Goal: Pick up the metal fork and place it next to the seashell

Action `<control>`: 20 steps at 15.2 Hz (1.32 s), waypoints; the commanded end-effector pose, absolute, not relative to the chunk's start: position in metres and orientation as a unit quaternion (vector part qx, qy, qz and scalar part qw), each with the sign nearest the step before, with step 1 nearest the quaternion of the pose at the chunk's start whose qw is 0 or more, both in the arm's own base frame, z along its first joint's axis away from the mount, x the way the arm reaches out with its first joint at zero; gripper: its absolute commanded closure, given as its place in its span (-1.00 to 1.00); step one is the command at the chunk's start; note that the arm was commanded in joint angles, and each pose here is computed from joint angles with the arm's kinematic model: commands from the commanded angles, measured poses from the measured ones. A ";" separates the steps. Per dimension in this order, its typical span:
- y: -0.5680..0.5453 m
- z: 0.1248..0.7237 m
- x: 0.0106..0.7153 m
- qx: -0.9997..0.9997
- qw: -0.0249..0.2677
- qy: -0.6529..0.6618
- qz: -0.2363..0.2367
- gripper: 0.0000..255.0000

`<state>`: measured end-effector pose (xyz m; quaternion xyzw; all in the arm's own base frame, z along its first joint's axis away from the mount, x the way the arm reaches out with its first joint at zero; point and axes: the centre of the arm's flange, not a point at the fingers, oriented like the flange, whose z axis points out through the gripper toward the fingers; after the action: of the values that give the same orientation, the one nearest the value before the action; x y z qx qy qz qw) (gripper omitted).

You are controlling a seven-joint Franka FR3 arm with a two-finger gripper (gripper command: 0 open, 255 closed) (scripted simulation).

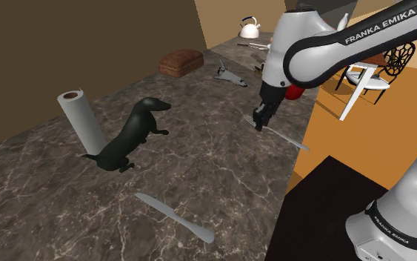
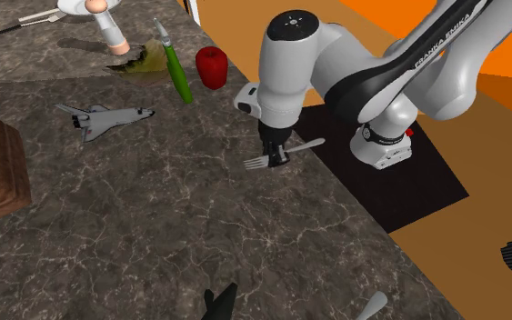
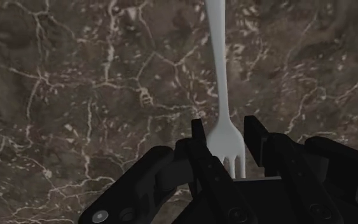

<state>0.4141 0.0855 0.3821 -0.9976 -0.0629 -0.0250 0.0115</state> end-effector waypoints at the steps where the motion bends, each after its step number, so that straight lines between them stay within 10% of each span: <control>1: 0.085 0.394 0.414 -0.998 0.011 -0.063 -0.025 1.00; 20: -0.055 0.424 0.513 -0.998 0.011 -0.063 -0.025 1.00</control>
<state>0.5089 -0.0455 0.4235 -0.9977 -0.0623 -0.0253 0.0117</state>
